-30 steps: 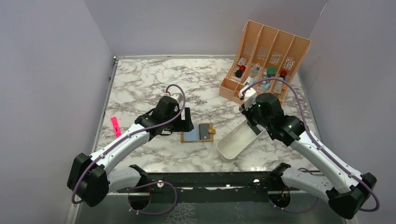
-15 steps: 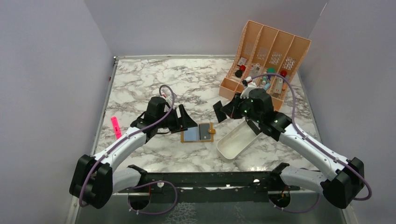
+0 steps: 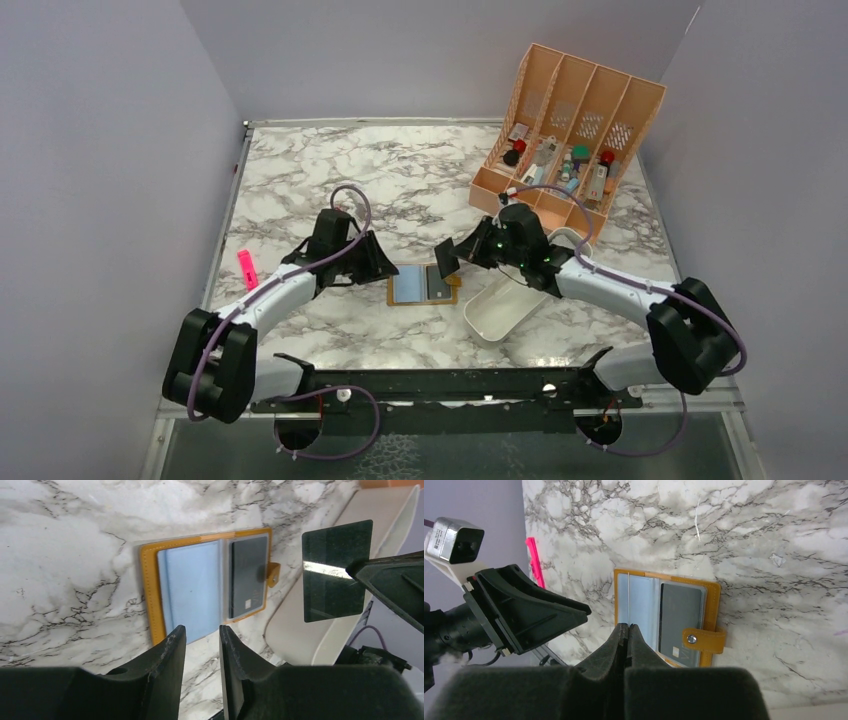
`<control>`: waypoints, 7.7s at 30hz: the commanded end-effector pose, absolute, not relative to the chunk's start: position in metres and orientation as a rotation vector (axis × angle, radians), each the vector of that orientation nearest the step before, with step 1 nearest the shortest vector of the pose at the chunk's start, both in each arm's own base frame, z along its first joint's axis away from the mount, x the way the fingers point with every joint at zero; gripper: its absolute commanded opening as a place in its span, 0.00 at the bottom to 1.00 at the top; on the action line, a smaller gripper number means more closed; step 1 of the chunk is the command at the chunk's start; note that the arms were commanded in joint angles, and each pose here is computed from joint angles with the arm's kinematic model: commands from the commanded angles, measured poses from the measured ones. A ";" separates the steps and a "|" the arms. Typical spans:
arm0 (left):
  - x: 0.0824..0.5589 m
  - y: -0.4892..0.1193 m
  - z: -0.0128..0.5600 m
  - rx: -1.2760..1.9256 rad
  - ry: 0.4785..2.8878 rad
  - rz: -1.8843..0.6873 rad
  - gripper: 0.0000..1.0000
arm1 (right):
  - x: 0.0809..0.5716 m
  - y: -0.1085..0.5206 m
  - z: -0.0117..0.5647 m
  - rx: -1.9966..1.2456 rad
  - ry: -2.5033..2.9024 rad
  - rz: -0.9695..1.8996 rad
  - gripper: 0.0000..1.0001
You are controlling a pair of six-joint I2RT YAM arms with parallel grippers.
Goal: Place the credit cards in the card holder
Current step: Insert the credit card into the card holder, then turn over the card slot in the card holder.
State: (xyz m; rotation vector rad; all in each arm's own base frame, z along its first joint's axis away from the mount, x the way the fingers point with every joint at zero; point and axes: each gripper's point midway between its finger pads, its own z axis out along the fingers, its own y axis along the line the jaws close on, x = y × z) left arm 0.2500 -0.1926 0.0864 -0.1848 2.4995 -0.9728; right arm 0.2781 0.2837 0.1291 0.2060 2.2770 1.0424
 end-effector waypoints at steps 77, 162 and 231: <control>0.242 -0.186 0.024 -0.266 2.581 -0.886 0.10 | 0.269 0.337 0.051 0.082 2.412 0.934 0.01; 0.258 -0.188 0.024 -0.217 2.603 -0.709 0.16 | 0.248 0.373 0.024 -0.241 2.471 1.117 0.39; 0.261 -0.211 0.051 -0.185 2.559 -0.941 0.43 | 0.256 0.360 0.039 -0.191 2.504 0.957 0.20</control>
